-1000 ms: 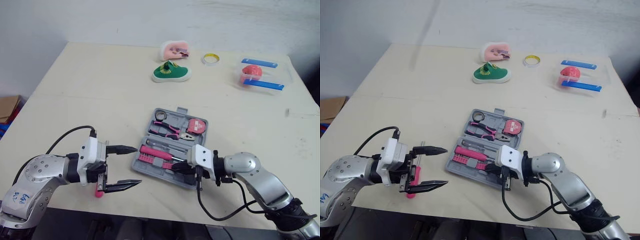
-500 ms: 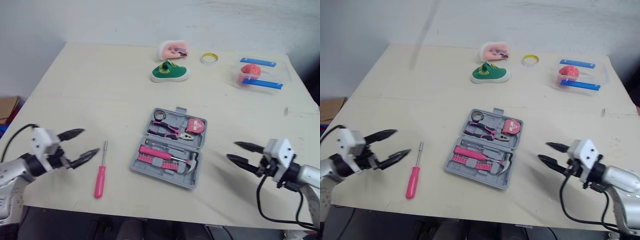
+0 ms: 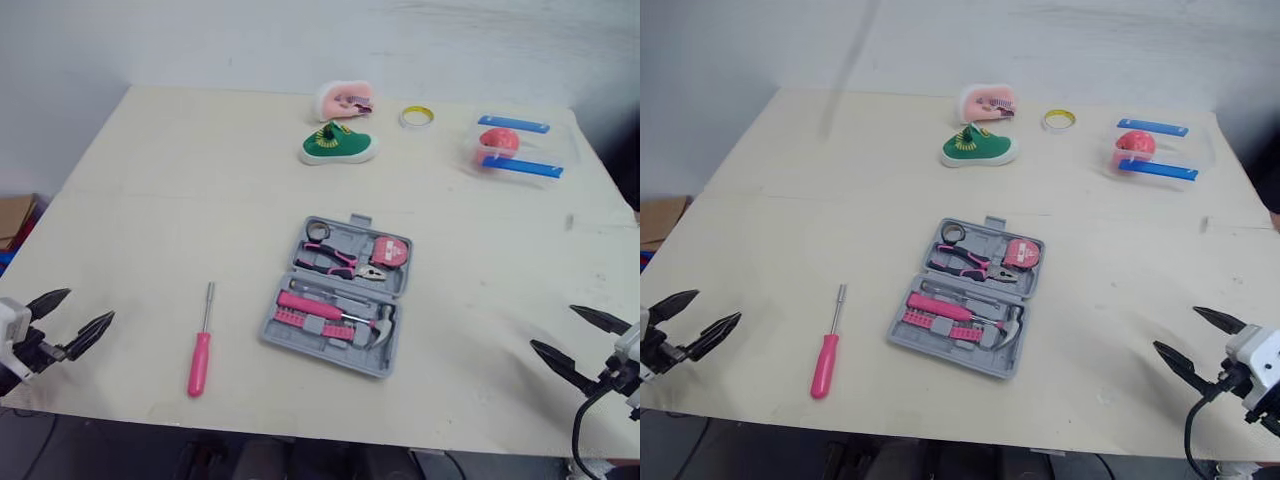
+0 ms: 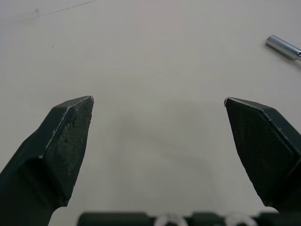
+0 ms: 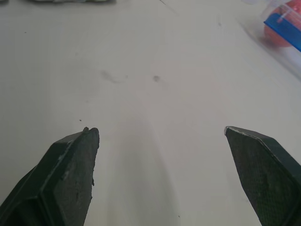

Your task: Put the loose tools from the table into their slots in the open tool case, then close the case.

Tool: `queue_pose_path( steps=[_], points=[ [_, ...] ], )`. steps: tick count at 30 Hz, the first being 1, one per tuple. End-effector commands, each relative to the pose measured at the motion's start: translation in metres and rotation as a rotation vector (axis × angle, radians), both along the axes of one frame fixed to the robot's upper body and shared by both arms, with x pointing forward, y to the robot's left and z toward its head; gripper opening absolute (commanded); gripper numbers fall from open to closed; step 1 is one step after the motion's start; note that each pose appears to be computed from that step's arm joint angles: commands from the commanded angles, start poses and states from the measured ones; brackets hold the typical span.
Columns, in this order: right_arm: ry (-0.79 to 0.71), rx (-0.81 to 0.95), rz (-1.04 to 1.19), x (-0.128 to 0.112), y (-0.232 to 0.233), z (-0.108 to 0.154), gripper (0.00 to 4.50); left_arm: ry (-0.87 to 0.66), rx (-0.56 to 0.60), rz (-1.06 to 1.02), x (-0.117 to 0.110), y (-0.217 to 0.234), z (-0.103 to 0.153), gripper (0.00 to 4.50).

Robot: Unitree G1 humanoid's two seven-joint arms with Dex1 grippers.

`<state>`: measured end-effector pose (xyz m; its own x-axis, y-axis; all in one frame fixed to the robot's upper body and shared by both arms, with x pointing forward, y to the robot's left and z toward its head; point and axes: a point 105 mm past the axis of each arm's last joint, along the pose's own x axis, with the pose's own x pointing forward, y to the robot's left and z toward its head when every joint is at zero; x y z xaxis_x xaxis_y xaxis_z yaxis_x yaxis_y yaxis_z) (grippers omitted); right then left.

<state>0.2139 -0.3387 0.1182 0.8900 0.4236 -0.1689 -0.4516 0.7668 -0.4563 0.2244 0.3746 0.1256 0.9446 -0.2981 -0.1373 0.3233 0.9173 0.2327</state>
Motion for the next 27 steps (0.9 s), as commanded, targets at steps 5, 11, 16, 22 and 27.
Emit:
queue_pose_path(
  steps=[5,11,16,22,27],
  points=[
    [-0.097,0.101,0.182,0.021,0.034,0.025,4.45,-0.078,0.031,-0.034,-0.005,-0.021,0.025,4.5],
    [-0.147,0.186,0.464,0.027,0.085,0.044,4.45,-0.057,-0.053,-0.007,-0.007,-0.057,0.034,4.5],
    [-0.196,0.29,0.708,0.022,0.135,0.059,4.45,0.017,-0.15,0.045,-0.019,-0.097,0.03,4.5],
    [-0.237,0.316,0.961,0.007,0.177,0.071,4.45,0.125,-0.181,0.102,-0.036,-0.142,0.014,4.5],
    [-0.241,0.303,1.083,0.002,0.19,0.074,4.45,0.21,-0.125,0.185,-0.048,-0.153,-0.006,4.5]
  ],
)
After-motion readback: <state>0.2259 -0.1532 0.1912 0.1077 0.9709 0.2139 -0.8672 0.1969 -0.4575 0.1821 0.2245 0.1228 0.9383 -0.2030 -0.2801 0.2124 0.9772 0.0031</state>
